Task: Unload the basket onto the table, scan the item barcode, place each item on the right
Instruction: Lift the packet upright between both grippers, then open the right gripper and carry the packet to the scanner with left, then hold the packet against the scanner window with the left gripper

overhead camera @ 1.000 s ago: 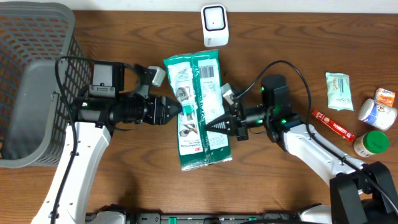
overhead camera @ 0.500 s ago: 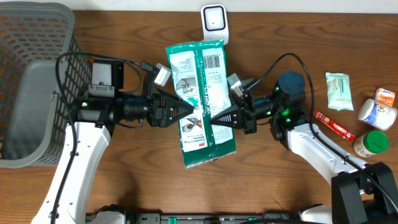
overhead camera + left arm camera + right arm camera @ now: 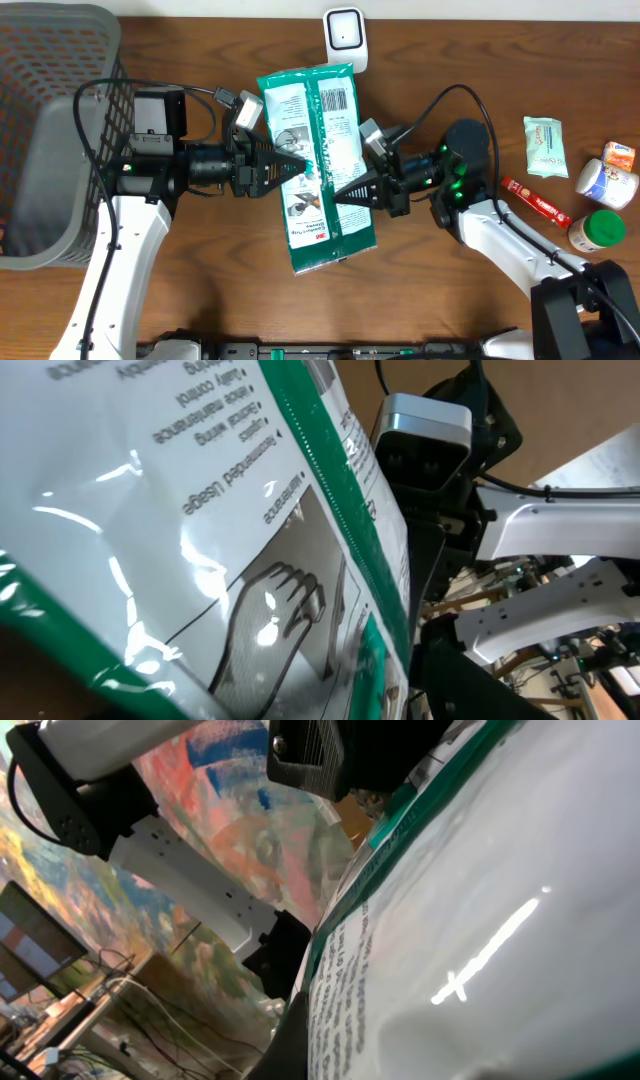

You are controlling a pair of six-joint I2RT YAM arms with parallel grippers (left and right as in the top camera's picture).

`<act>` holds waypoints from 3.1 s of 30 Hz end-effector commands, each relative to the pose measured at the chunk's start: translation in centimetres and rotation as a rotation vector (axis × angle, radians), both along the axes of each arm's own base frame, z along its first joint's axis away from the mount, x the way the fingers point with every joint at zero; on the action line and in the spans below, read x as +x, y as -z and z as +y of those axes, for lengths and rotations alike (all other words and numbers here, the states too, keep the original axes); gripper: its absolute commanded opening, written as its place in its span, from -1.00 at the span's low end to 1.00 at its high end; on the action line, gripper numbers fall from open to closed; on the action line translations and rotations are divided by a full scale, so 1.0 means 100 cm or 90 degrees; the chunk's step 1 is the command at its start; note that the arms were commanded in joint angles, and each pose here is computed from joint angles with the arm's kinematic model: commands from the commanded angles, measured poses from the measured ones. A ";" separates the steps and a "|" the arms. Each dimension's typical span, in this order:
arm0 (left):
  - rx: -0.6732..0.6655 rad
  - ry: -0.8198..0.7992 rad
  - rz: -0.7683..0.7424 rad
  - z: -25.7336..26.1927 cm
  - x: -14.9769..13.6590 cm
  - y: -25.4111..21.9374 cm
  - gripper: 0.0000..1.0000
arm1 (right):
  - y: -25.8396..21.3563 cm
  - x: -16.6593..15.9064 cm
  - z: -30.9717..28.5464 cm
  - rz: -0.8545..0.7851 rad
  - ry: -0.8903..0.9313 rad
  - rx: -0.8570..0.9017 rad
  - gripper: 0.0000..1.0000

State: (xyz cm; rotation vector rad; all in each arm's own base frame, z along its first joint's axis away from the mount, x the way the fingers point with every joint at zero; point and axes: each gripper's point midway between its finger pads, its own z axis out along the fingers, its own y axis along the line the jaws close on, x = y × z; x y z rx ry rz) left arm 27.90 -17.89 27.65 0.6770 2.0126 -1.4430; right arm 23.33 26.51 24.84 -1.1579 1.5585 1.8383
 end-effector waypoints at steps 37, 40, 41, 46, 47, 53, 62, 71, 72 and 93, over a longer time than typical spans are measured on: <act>-0.017 0.012 -0.070 -0.002 0.005 -0.016 -0.85 | -0.012 0.029 0.025 0.007 0.142 0.017 -0.24; -0.016 0.010 -0.070 -0.001 0.006 -0.016 -0.85 | -0.012 0.036 0.016 0.012 0.153 0.015 0.17; -0.016 0.010 -0.070 -0.001 0.006 -0.016 -0.85 | -0.011 0.038 0.012 0.012 0.156 0.015 0.46; 0.003 -0.006 -0.082 0.001 0.012 -0.013 -0.85 | -0.004 0.058 -0.014 0.042 0.197 -0.001 0.99; 0.024 -0.031 -0.075 0.004 0.017 -0.008 -0.85 | -0.002 0.063 -0.020 0.054 0.211 -0.006 0.99; 0.203 -0.189 -0.095 0.026 0.044 0.000 -0.86 | 0.023 0.090 -0.061 0.149 0.291 -0.045 0.98; 0.473 -0.236 -0.160 0.035 0.039 -0.034 -0.86 | 0.048 0.114 -0.121 0.289 0.400 -0.067 0.98; 0.656 -0.237 -0.311 0.025 0.078 -0.037 -0.86 | 0.053 0.119 -0.133 0.304 0.430 -0.071 0.98; 0.670 -0.235 -0.332 0.021 0.086 -0.036 -0.86 | 0.053 0.119 -0.133 0.304 0.430 -0.071 0.98; 0.890 -0.199 -0.617 -0.033 0.276 0.094 -0.85 | 0.053 0.119 -0.133 0.304 0.430 -0.071 0.99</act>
